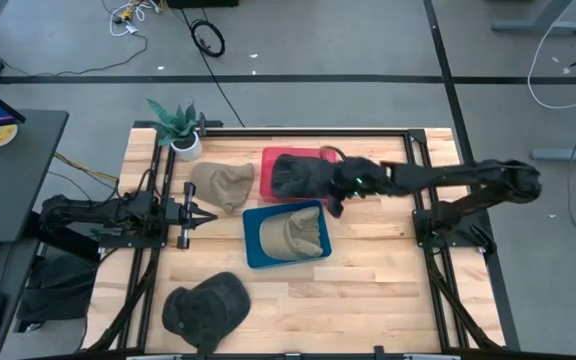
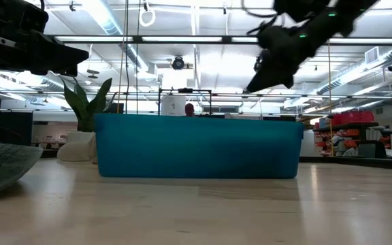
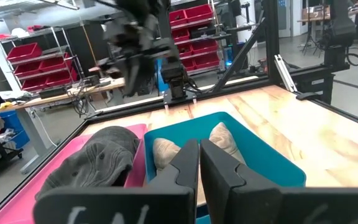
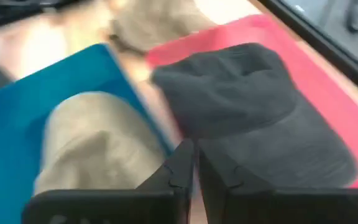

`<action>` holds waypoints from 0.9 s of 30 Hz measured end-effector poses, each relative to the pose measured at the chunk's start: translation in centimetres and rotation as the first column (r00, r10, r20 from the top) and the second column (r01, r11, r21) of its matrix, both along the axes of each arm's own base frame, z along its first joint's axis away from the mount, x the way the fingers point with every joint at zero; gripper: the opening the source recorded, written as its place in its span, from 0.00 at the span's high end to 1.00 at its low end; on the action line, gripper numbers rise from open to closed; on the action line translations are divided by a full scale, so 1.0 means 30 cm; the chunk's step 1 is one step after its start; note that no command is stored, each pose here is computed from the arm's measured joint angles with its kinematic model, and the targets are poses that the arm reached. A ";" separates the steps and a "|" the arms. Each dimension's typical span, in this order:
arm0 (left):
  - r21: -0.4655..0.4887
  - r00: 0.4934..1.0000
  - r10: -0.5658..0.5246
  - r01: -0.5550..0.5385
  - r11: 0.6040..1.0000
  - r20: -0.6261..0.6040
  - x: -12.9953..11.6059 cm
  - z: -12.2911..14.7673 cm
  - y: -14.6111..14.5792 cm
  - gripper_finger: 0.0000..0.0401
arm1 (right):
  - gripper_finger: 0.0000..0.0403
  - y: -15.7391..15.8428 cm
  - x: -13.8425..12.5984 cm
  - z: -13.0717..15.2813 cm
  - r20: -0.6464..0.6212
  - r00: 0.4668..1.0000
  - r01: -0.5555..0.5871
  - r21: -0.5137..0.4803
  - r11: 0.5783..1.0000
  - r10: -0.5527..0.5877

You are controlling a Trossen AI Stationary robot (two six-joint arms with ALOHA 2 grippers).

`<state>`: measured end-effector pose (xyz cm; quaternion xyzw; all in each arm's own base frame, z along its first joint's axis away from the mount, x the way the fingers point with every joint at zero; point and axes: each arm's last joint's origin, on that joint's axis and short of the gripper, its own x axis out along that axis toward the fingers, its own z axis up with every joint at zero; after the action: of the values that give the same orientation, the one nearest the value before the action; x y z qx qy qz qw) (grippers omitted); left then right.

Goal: Pick & Place hat
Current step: Put the black cap into the red bin

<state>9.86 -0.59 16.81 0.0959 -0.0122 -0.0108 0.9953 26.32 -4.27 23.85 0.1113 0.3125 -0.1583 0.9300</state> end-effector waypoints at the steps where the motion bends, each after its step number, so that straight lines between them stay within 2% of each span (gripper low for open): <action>1: 0.000 1.000 0.000 0.000 1.000 0.000 0.000 0.000 0.000 0.95 | 0.93 0.027 -0.022 -0.009 0.032 0.999 -0.039 -0.004 0.999 0.039; 6: 0.000 1.000 0.000 0.000 1.000 -0.001 0.000 0.000 0.000 0.95 | 0.93 0.116 -0.124 0.020 0.280 0.938 -0.195 -0.054 0.979 0.203; 12: 0.000 1.000 0.000 0.000 1.000 -0.001 0.000 0.000 0.000 0.95 | 0.93 0.170 -0.254 0.037 0.452 0.821 -0.309 -0.163 0.937 0.349; 18: 0.000 1.000 0.000 0.000 1.000 -0.001 0.000 0.000 0.000 0.95 | 0.93 0.179 -0.356 0.019 0.529 0.762 -0.311 -0.207 0.928 0.374; 27: 0.000 1.000 -0.001 0.001 1.000 0.000 0.000 0.000 0.000 0.95 | 0.93 0.182 -0.465 -0.020 0.635 0.665 -0.311 -0.244 0.919 0.394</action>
<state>9.86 -0.60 16.81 0.0959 -0.0121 -0.0111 0.9953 12.36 1.20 23.26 0.0445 -0.0385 0.0578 0.9966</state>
